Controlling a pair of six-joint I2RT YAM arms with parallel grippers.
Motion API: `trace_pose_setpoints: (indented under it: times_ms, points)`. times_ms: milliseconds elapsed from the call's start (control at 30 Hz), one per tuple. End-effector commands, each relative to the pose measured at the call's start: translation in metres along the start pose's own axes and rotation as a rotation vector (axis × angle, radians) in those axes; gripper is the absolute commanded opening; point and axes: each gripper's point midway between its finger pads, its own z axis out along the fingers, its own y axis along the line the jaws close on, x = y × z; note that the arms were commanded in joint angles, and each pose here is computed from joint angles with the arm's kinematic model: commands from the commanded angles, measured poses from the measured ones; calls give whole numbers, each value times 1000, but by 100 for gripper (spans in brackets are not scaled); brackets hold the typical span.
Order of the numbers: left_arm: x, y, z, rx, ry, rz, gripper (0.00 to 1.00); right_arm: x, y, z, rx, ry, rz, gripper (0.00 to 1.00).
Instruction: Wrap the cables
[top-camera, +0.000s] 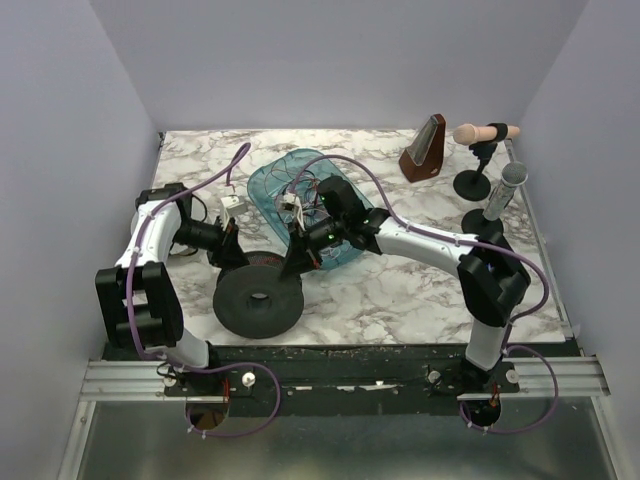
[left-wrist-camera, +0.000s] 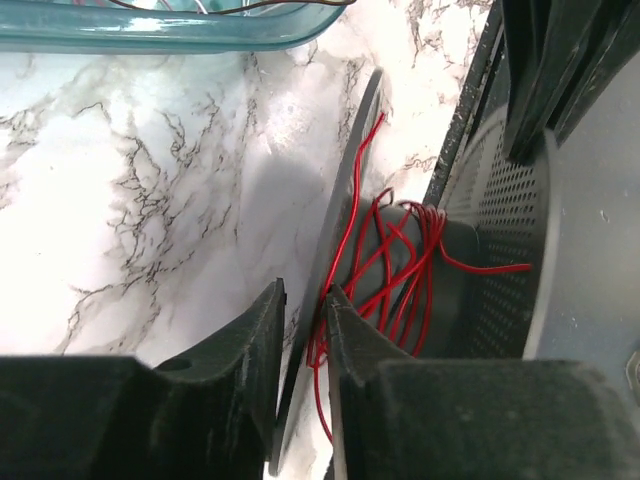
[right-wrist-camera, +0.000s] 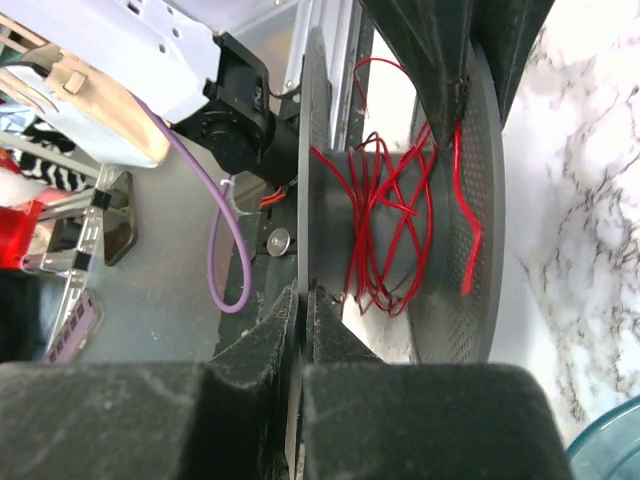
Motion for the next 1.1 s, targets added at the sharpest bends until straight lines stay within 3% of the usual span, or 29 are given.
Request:
trace_pose_setpoints:
  times_ms: [0, 267, 467, 800, 1067]
  points:
    - [6, -5, -4, 23, 35, -60, 32, 8, 0, 10, -47, 13, 76, 2]
    - [3, 14, -10, -58, 57, -44, 47, 18, -25, 17, 31, 22, 152, 1]
    - [-19, 75, -37, -374, 2, -119, 55, 22, -57, 24, 137, 15, 234, 1]
    - [-7, 64, -31, -320, 21, -110, 54, 20, -89, 33, 222, -7, 301, 1]
    - [-44, 97, -61, -547, -65, -171, 55, 13, -129, 42, 349, -48, 355, 2]
